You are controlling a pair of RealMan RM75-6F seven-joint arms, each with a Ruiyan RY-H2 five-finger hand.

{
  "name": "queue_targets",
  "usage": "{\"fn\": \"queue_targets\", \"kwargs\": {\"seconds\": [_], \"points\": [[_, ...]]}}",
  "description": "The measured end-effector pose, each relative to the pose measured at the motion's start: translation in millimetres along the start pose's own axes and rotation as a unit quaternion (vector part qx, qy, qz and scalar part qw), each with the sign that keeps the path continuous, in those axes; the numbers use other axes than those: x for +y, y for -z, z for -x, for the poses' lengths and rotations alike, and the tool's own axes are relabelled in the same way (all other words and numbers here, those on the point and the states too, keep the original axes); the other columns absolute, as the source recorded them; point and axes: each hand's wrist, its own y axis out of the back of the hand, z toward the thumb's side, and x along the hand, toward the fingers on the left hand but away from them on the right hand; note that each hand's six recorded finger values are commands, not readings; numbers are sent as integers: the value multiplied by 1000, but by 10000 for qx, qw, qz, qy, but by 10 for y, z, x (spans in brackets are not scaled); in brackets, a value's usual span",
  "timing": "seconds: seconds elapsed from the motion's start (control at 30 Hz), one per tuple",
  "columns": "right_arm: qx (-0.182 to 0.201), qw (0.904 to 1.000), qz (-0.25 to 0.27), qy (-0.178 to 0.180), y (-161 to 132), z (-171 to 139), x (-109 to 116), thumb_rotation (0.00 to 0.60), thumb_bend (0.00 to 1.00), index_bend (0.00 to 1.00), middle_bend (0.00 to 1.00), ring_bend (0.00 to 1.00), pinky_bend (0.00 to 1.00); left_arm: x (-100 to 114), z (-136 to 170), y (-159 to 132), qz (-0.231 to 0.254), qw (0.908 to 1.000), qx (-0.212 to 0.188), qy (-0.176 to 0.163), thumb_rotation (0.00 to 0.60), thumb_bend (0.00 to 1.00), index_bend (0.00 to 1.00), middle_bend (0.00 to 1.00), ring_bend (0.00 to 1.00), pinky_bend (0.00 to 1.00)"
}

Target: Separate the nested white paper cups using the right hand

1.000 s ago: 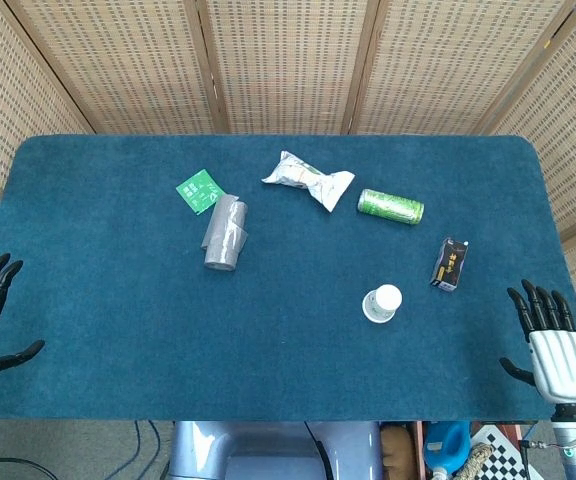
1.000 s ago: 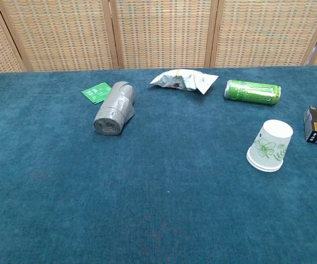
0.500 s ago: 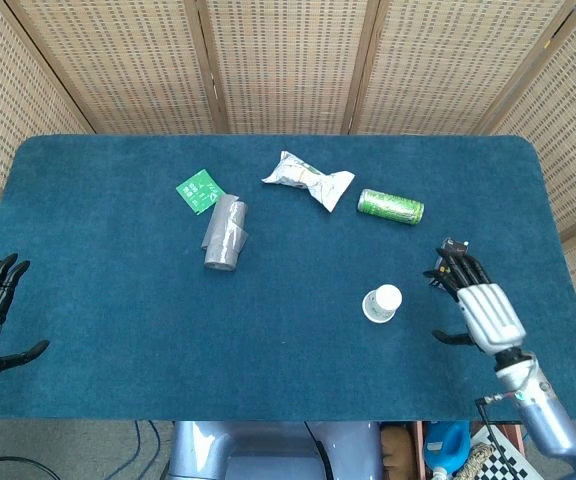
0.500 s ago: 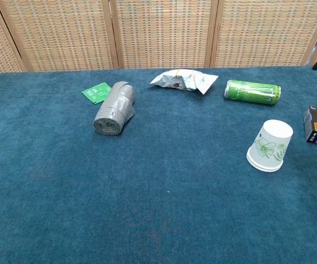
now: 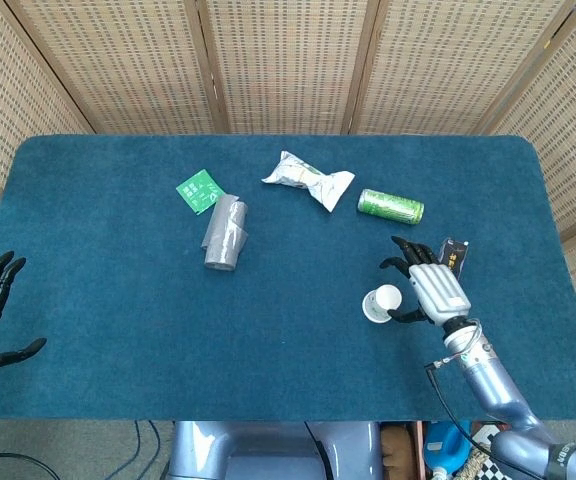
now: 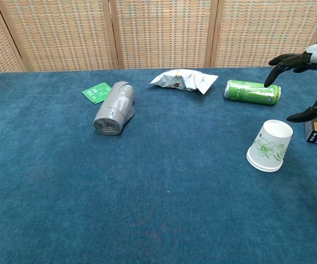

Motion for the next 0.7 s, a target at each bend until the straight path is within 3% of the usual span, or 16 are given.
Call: {"fn": "queue_targets", "kwargs": {"seconds": [0.33, 0.7], "points": [[-321, 9991, 8, -267, 105, 117, -222, 600, 327, 313, 0, 0, 0, 0, -18, 15, 10, 10000, 29, 17, 600, 63, 0, 0, 0, 0], [-415, 9985, -38, -354, 165, 165, -279, 600, 331, 313, 0, 0, 0, -16, -34, 18, -19, 10000, 51, 38, 600, 63, 0, 0, 0, 0]]}}
